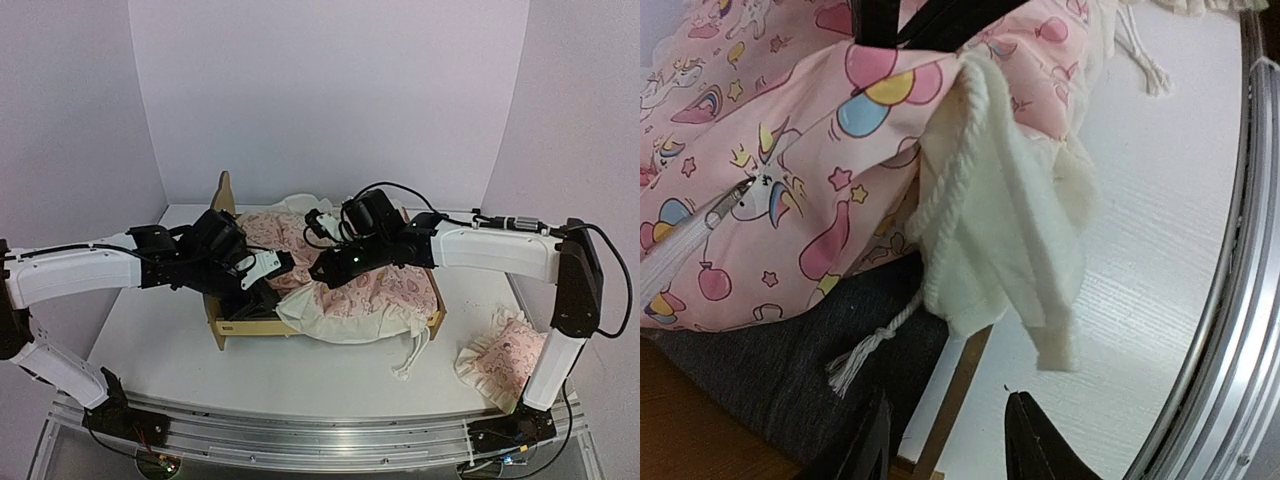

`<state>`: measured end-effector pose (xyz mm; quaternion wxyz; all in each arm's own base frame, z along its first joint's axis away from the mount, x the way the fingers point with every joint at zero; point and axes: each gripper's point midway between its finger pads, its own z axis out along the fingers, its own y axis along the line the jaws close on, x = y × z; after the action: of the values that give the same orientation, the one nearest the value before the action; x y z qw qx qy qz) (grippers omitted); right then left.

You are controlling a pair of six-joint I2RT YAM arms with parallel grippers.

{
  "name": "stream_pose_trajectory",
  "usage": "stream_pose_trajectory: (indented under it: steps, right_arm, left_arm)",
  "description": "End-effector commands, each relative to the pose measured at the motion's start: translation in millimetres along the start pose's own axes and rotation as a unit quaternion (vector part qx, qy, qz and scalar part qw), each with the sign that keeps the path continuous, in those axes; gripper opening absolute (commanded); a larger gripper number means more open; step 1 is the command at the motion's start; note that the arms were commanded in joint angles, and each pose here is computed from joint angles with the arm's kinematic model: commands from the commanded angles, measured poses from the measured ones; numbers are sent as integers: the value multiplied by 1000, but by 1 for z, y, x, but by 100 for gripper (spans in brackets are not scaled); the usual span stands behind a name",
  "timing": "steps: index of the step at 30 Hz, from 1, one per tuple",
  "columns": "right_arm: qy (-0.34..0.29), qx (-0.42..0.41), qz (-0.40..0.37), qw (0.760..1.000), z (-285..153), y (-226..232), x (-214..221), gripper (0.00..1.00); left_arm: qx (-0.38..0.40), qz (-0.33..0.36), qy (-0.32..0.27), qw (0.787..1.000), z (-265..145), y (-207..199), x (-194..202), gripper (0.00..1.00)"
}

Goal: Set up the pet bed

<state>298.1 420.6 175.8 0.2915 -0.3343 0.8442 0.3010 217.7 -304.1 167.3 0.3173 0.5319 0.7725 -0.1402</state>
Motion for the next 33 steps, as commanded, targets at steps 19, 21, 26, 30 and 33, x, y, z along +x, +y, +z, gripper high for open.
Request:
stream_pose_trajectory:
  steps: [19, 21, 26, 30, 33]
  right_arm:
    - [-22, -72, -12, 997, -6, 23, -4, 0]
    - [-25, -74, -12, 997, -7, 24, -4, 0]
    - [-31, -77, -12, 997, -8, 25, -6, 0]
    - [-35, -84, -10, 996, -6, 27, -8, 0]
    - [-34, -89, -7, 995, -3, 29, -8, 0]
  left_arm:
    - [12, 156, 278, 948, 46, 62, 49, 35]
    - [18, 160, 284, 945, 51, 60, 55, 36]
    - [42, 175, 307, 935, 60, 54, 75, 38]
    - [37, 176, 302, 936, 72, 60, 76, 37]
    - [40, 172, 301, 937, 80, 62, 79, 31]
